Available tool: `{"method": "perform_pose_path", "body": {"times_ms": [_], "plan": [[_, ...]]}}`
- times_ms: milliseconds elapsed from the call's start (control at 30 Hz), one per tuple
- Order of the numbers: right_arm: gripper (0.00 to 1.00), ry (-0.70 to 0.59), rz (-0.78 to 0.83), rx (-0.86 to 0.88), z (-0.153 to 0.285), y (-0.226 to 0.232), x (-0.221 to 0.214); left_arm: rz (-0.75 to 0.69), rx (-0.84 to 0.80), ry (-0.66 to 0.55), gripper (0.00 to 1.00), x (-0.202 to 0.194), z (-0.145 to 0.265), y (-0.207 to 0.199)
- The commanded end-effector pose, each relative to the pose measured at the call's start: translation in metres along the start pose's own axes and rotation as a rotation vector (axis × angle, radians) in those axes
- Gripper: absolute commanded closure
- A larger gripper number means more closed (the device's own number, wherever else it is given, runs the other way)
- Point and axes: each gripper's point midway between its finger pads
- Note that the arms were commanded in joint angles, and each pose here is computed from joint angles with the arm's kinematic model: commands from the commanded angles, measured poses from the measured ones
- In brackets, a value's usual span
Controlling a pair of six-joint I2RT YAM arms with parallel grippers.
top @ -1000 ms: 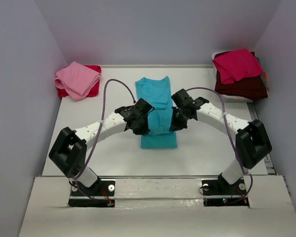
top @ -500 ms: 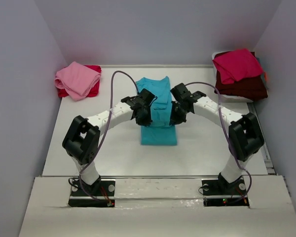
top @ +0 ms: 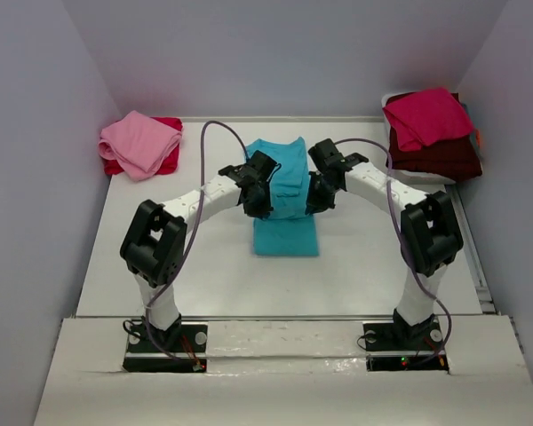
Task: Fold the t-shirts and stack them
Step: Fold the folded rectangular tshirt in 1/3 of the way
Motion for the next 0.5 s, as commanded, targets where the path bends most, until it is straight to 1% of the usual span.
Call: {"method": "perform_pose_path", "body": {"times_ms": [0,333,467], "plan": [[0.93,-0.028,0.028,0.006,0.002,0.009,0.018,-0.015,0.009,-0.035,0.89,0.018,0.004,0.004],[0.93,-0.023,0.03,-0.004,-0.007,0.012,0.03,-0.015,0.017,-0.016,0.9,0.022,-0.011,0.006],[0.93,-0.018,0.028,-0.01,-0.011,0.01,0.034,-0.012,0.019,-0.019,0.9,0.029,-0.013,0.008]]}}
Point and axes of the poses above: each gripper's point midway between its finger pads, its own z axis back along the fingers, its own y axis along the line the jaws close on, x = y × z, and after that the axes turned 15 degrees about -z, right-handed
